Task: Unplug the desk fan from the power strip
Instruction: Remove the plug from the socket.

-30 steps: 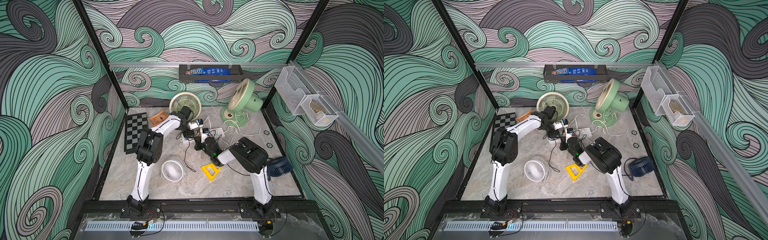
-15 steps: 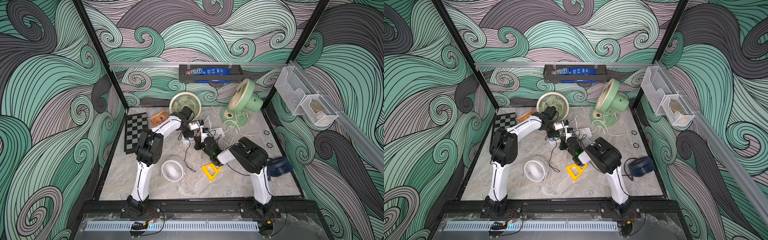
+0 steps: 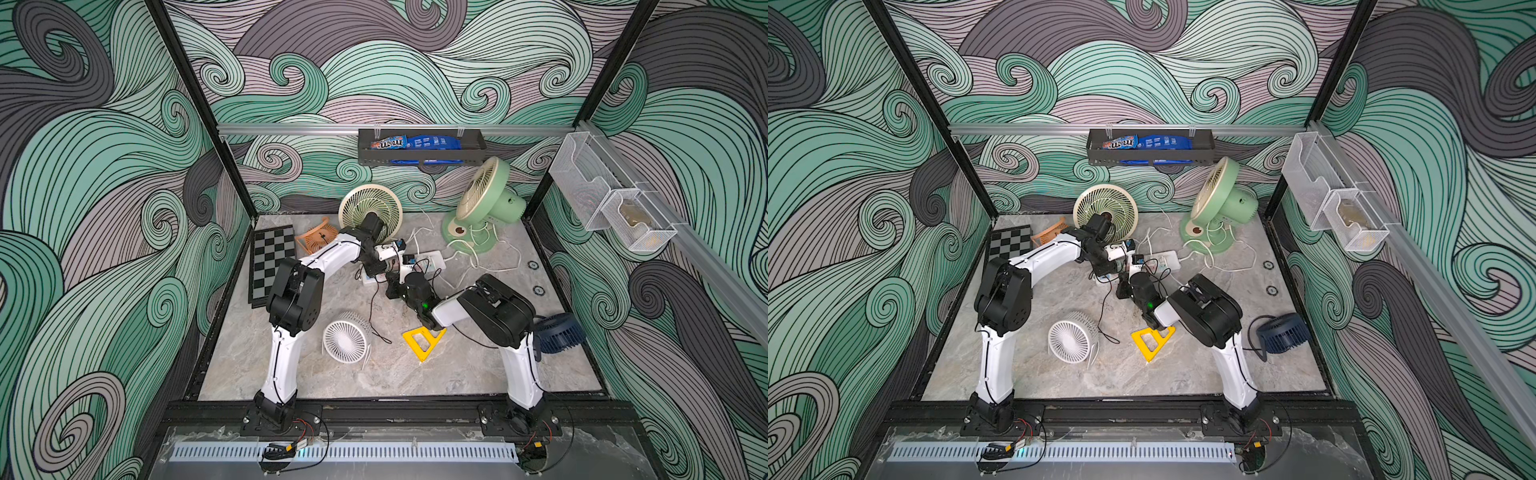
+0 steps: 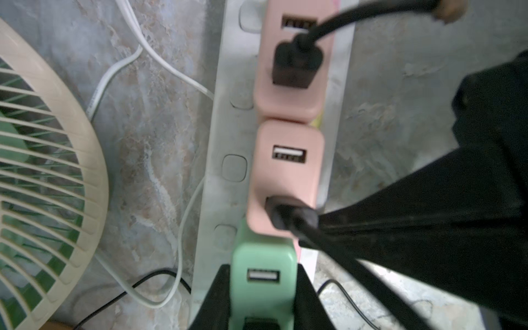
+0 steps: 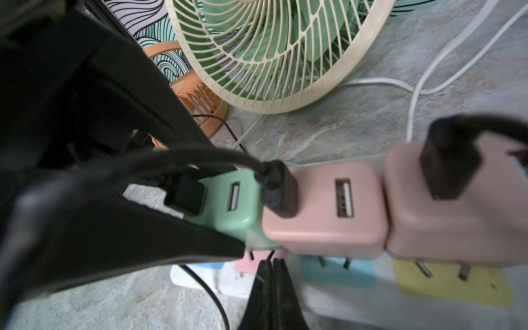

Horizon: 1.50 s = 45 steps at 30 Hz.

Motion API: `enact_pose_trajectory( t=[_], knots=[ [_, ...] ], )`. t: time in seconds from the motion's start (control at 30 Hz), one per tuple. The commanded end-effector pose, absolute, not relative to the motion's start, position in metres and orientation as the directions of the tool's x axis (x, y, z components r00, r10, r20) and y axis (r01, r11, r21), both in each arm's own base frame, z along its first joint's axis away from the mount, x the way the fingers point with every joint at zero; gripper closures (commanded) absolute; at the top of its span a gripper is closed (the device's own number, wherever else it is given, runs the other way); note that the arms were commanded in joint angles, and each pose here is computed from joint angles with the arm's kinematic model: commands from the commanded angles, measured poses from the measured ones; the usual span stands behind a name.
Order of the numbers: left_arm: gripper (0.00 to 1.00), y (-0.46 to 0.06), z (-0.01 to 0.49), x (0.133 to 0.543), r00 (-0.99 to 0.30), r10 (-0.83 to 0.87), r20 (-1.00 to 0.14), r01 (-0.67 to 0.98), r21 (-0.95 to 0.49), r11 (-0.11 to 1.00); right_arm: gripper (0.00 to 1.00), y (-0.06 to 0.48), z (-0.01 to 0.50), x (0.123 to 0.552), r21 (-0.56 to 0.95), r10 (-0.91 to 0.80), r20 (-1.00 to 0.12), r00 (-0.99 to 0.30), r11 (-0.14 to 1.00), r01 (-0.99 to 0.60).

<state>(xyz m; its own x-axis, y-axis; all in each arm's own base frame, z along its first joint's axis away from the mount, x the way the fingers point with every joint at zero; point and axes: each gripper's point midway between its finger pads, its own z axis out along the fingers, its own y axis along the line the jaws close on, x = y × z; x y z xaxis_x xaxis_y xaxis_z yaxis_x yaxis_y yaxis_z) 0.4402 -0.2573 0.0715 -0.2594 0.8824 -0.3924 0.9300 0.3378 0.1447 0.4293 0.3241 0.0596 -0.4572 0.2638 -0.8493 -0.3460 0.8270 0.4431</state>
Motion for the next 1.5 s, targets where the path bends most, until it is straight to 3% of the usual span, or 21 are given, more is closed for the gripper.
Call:
enact_pose_trajectory(
  t=[0.0, 0.13, 0.3, 0.53, 0.7, 0.8, 1.07, 1.3, 1.47],
  knots=[
    [1.0, -0.275, 0.07, 0.412, -0.221, 0.892, -0.395, 0.966, 0.039, 0.257, 1.0, 0.317, 0.029, 0.428, 0.423, 0.224, -0.819, -0.529, 0.857, -0.292],
    [1.0, -0.267, 0.066, 0.421, -0.217, 0.9, -0.377, 0.953, 0.118, 0.28, 1.0, 0.316, 0.031, 0.431, 0.434, 0.235, -0.812, -0.535, 0.855, -0.283],
    [1.0, -0.267, 0.068, 0.42, -0.246, 0.89, -0.384, 0.951, 0.08, 0.298, 1.0, 0.312, 0.022, 0.429, 0.452, 0.255, -0.783, -0.568, 0.86, -0.237],
    [1.0, -0.265, 0.069, 0.431, -0.238, 0.883, -0.405, 0.931, 0.164, 0.326, 1.0, 0.312, 0.01, 0.423, 0.5, 0.295, -0.727, -0.62, 0.846, -0.185],
    [1.0, -0.269, 0.072, 0.414, -0.289, 0.866, -0.408, 0.951, -0.019, 0.309, 1.0, 0.312, 0.009, 0.422, 0.51, 0.299, -0.718, -0.628, 0.841, -0.182],
    [1.0, -0.269, 0.066, 0.412, -0.298, 0.872, -0.388, 0.952, -0.059, 0.299, 1.0, 0.312, 0.009, 0.421, 0.515, 0.302, -0.716, -0.63, 0.837, -0.184],
    [1.0, -0.265, 0.072, 0.425, -0.223, 0.869, -0.442, 0.943, 0.126, 0.307, 1.0, 0.313, 0.009, 0.421, 0.512, 0.298, -0.716, -0.631, 0.839, -0.186],
    [1.0, -0.272, 0.079, 0.412, -0.32, 0.826, -0.464, 0.948, -0.151, 0.282, 1.0, 0.311, 0.009, 0.42, 0.516, 0.305, -0.712, -0.632, 0.838, -0.177],
    [1.0, -0.275, 0.083, 0.399, -0.28, 0.818, -0.502, 0.96, -0.159, 0.23, 1.0, 0.311, 0.009, 0.421, 0.517, 0.306, -0.712, -0.632, 0.838, -0.176]
  ],
)
